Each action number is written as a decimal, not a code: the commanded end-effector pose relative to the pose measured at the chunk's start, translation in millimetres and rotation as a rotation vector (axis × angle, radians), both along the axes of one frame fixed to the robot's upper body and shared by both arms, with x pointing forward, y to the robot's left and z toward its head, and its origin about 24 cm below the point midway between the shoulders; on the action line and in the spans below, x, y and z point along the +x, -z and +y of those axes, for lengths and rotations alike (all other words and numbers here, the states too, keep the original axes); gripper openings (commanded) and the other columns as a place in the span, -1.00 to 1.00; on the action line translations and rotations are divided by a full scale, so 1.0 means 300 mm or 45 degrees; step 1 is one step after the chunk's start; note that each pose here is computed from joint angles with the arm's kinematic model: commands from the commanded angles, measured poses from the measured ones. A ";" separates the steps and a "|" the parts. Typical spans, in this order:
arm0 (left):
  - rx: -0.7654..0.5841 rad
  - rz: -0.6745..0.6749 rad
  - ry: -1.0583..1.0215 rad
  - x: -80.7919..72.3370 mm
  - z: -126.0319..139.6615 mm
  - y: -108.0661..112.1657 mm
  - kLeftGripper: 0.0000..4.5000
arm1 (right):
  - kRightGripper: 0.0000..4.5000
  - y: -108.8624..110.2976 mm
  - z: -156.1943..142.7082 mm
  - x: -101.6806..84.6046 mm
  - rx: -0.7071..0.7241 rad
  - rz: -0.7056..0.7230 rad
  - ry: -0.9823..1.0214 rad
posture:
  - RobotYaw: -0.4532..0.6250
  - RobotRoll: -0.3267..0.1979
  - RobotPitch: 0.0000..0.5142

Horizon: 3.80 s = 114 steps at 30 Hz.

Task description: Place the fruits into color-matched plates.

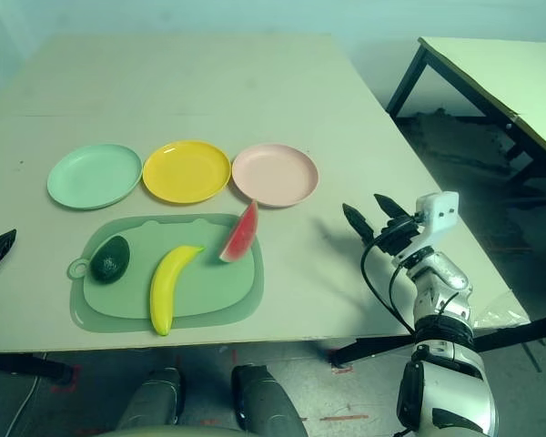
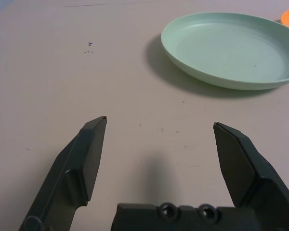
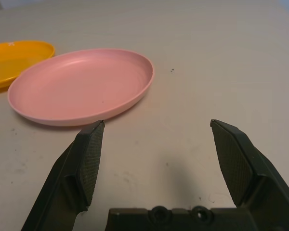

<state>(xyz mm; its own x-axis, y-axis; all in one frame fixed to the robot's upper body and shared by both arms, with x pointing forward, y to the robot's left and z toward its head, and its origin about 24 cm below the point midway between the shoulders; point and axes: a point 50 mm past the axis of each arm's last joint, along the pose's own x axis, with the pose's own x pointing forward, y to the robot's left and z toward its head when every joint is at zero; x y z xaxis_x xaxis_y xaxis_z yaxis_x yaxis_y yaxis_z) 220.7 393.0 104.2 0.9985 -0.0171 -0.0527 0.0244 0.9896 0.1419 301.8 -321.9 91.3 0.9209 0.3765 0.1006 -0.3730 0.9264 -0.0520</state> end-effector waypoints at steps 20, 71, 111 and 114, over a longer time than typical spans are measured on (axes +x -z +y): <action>0.023 0.030 0.112 -0.001 -0.011 -0.020 1.00 | 0.96 -0.005 -0.024 -0.036 -0.072 0.025 -0.026 | -0.07 0.25 -0.36; 0.291 0.164 1.491 0.029 -0.308 -0.132 1.00 | 0.96 -0.393 0.793 0.132 -2.175 -0.045 -1.689 | -0.03 0.25 -0.35; 0.292 0.121 1.495 0.035 -0.357 -0.144 1.00 | -0.06 -0.266 0.830 0.124 -2.086 0.031 -1.864 | 0.00 0.25 -0.34; 0.280 0.108 1.481 0.039 -0.355 -0.148 1.00 | -0.06 -0.333 0.840 0.131 -2.058 -0.006 -1.822 | -0.01 0.25 -0.35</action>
